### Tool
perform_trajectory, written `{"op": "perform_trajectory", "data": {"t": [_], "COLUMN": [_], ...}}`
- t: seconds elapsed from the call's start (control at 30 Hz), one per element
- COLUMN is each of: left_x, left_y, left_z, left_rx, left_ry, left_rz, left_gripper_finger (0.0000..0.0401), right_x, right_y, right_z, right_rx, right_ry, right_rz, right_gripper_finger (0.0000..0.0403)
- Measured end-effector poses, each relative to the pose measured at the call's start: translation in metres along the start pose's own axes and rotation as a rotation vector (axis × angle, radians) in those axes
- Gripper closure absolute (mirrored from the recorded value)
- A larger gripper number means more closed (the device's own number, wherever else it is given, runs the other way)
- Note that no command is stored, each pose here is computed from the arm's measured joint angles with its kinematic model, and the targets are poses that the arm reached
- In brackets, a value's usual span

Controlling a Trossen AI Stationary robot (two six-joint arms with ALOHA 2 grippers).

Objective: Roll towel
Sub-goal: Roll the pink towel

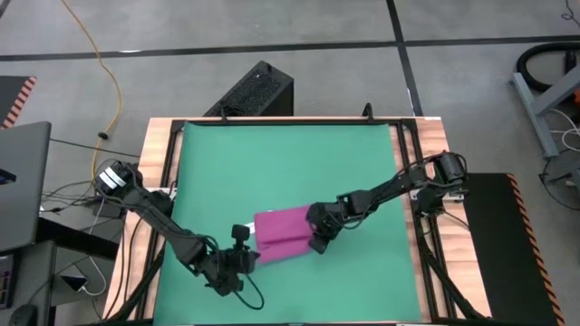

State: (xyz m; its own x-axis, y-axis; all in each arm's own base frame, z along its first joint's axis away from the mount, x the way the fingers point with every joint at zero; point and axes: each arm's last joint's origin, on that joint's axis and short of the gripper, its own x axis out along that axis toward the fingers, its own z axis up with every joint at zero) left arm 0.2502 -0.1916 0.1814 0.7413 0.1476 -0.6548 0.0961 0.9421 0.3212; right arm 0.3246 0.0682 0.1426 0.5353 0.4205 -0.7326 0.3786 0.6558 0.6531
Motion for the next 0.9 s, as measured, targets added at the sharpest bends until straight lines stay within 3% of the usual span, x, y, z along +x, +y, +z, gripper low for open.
{"op": "perform_trajectory", "data": {"t": [0.2, 0.4, 0.67, 0.9], "left_x": [-0.001, -0.005, -0.008, 0.017], "left_y": [-0.008, -0.009, -0.009, -0.019], "left_z": [0.001, 0.011, 0.021, 0.013], "left_rx": [0.165, 0.187, 0.178, 0.181], "left_ry": [-0.028, -0.056, -0.092, -0.047], "left_rz": [-0.054, -0.074, -0.08, -0.147], "left_gripper_finger": [0.0401, 0.0401, 0.0401, 0.0401], "right_x": [-0.005, -0.012, -0.021, -0.018], "right_y": [-0.004, -0.011, -0.024, -0.03], "right_z": [0.009, 0.019, 0.034, 0.032], "right_rx": [0.097, 0.211, 0.258, 0.254], "right_ry": [0.077, 0.17, 0.144, 0.15], "right_rz": [0.094, 0.18, 0.193, 0.179], "right_gripper_finger": [0.038, 0.038, 0.038, 0.038]}}
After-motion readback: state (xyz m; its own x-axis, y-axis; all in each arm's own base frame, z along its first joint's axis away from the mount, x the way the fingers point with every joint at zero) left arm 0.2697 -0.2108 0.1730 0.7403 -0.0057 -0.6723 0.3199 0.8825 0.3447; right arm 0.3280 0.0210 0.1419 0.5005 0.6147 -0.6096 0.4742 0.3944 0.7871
